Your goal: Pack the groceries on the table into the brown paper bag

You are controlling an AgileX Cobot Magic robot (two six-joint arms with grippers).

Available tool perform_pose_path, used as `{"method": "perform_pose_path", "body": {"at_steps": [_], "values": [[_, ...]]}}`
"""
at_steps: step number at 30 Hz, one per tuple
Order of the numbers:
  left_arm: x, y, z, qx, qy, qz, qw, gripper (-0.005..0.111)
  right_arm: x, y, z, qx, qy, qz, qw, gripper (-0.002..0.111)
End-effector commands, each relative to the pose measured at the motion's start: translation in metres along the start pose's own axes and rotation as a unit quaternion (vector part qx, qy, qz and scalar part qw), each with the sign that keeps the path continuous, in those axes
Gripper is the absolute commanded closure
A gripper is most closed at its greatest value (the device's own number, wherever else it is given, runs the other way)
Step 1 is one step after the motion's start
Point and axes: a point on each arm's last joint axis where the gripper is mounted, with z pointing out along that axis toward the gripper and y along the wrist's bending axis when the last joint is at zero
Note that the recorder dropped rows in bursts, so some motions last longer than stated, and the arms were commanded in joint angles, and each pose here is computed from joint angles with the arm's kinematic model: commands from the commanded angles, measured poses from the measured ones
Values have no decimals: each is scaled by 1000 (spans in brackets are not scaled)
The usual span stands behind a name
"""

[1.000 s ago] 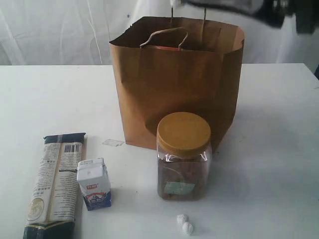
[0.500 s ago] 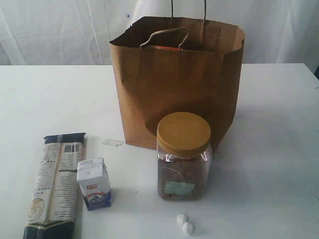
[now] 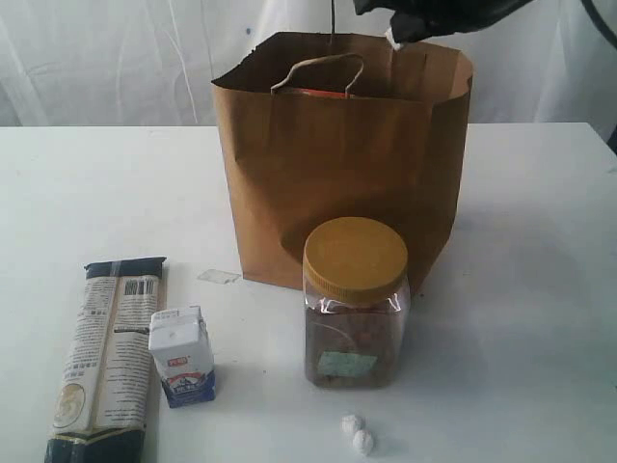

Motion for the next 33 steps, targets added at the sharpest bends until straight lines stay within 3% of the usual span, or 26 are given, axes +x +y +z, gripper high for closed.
{"method": "perform_pose_path", "body": {"at_steps": [1, 9, 16, 19, 27, 33], "values": [[1, 1, 0, -1, -1, 6, 1000, 107, 1, -9, 19, 31, 2, -19, 999, 106], [1, 1, 0, -1, -1, 6, 1000, 107, 12, -10, 26, 33, 62, -22, 997, 84], [1, 1, 0, -1, -1, 6, 1000, 107, 11, -9, 3, 32, 65, -33, 997, 83], [1, 1, 0, -1, -1, 6, 1000, 107, 5, -7, -23, 32, 35, -39, 998, 86], [1, 1, 0, -1, -1, 6, 1000, 107, 4, -11, -101, 71, -20, -71, 995, 108], [1, 1, 0, -1, -1, 6, 1000, 107, 24, -11, -128, 79, -35, -76, 993, 108]]}}
